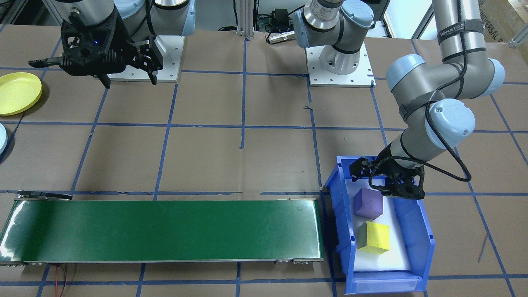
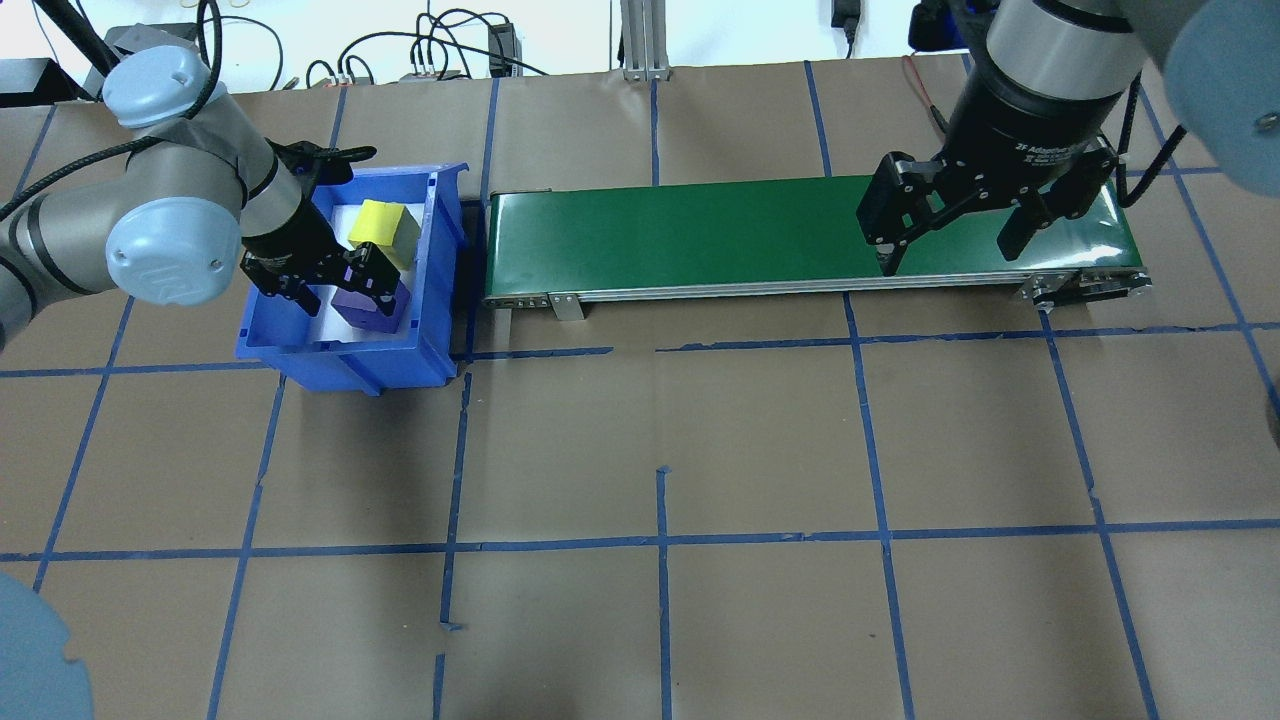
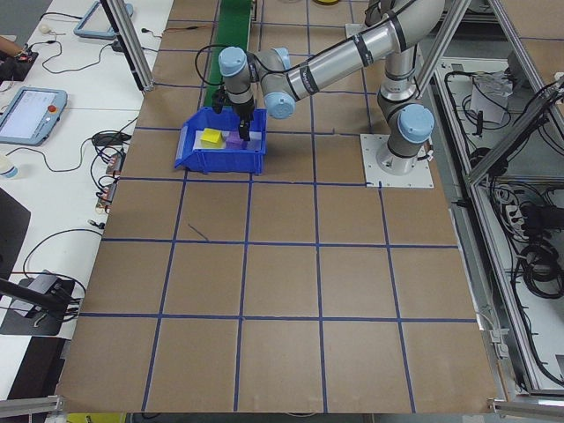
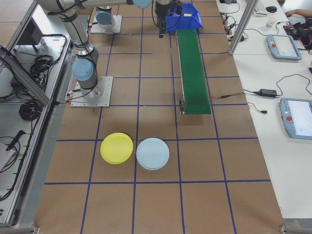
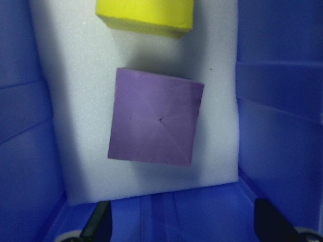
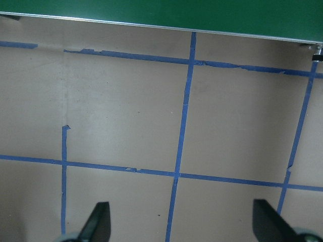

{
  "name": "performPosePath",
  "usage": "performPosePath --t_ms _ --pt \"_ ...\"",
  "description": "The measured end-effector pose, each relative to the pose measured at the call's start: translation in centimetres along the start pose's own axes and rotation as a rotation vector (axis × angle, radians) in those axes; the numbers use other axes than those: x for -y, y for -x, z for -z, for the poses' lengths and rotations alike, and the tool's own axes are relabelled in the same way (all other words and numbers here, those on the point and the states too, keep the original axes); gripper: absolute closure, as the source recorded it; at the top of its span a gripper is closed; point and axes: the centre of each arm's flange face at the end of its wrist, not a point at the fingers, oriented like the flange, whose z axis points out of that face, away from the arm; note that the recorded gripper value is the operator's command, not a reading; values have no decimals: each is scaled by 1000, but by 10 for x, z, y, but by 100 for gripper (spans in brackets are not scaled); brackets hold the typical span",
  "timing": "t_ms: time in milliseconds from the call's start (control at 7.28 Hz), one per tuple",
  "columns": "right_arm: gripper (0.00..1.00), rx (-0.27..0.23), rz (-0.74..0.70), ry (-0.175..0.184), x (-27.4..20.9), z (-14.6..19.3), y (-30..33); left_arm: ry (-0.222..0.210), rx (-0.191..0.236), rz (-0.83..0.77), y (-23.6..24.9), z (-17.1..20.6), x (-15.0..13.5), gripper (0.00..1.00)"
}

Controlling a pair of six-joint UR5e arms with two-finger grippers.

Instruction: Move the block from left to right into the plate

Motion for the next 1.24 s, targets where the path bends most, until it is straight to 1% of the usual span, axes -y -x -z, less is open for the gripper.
performPosePath --t_ms 137,275,549,687,824,962,1099,1236 --pt "0 0 0 0 0 0 0 -20 6 -3 3 -8 10 0" --pt "0 0 0 0 0 0 0 -26 7 -3 6 -19 18 0" --pt "0 0 0 0 0 0 0 -17 1 -2 8 -37 24 1" --pt "0 1 0 0 0 0 0 -15 0 -2 9 -44 25 25" --pt "0 0 0 1 0 0 0 -18 1 -3 11 -51 27 51" --pt "0 1 0 1 0 -1 0 -20 2 -10 11 -54 28 69" --pt "0 1 0 1 0 -1 0 -27 4 -20 11 -53 29 81" --pt "0 1 0 1 0 -1 0 -49 14 -30 9 -39 30 81"
